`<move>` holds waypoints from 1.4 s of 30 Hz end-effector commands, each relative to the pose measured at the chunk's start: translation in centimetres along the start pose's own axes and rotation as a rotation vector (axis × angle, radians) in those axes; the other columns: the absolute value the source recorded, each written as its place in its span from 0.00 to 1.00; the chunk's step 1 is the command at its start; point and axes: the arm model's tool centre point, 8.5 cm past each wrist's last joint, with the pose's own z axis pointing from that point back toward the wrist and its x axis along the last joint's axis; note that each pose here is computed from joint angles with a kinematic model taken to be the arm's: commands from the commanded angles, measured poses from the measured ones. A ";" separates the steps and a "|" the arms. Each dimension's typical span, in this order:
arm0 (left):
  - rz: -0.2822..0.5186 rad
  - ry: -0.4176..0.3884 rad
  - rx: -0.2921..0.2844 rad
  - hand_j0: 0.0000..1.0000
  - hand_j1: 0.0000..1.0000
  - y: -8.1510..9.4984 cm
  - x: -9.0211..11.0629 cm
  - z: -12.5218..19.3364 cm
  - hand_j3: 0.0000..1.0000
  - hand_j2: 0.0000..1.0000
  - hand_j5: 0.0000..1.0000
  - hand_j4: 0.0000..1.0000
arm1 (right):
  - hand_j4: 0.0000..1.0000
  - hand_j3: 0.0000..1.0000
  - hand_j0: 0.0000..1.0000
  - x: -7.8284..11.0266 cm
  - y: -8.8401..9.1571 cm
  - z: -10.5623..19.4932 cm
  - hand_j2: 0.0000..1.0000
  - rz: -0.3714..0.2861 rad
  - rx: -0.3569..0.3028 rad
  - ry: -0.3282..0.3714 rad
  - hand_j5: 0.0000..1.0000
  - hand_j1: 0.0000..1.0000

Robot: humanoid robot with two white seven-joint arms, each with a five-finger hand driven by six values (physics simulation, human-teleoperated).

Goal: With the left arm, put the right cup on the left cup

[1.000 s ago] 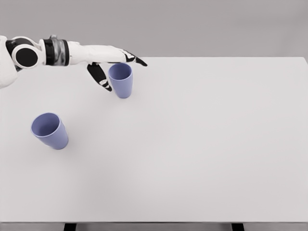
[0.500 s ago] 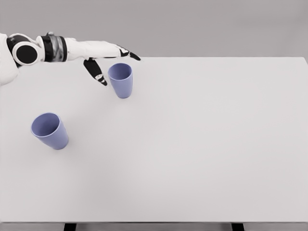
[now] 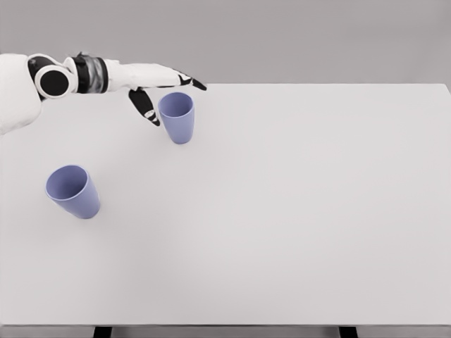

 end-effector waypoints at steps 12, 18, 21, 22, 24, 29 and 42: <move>0.009 -0.002 0.002 0.70 0.70 -0.8 0.1 -1.0 0.70 0.70 0.70 0.70 | 1.00 1.00 1.00 0.0 0.0 0.0 1.00 0.001 0.001 0.000 1.00 1.00; 0.014 0.002 0.002 0.54 0.54 -0.8 -0.2 -0.5 0.54 0.54 0.54 0.54 | 1.00 1.00 1.00 0.0 0.0 0.0 1.00 0.001 0.001 0.000 1.00 1.00; 0.014 -0.005 -0.012 0.51 0.51 -0.9 0.0 -0.6 0.51 0.51 0.51 0.51 | 1.00 1.00 1.00 0.0 0.0 0.0 1.00 0.001 0.001 0.000 1.00 1.00; 0.014 -0.003 -0.015 0.51 0.51 -0.9 0.0 -0.5 0.51 0.51 0.51 0.51 | 1.00 1.00 1.00 0.0 0.0 0.0 1.00 0.001 0.001 0.000 1.00 1.00; 0.012 -0.044 -0.011 0.51 0.51 -0.3 1.1 -0.8 0.51 0.51 0.51 0.51 | 1.00 1.00 1.00 0.0 0.0 0.0 1.00 0.001 0.001 0.000 1.00 1.00; 0.004 -0.056 -0.022 0.50 0.50 -0.3 1.0 1.6 0.50 0.50 0.50 0.50 | 1.00 1.00 1.00 0.0 0.0 0.0 1.00 0.001 0.001 0.000 1.00 1.00; -0.031 -0.090 0.044 0.50 0.50 1.2 2.4 12.1 0.50 0.50 0.50 0.50 | 1.00 1.00 1.00 0.0 0.0 0.0 1.00 0.001 0.001 0.000 1.00 1.00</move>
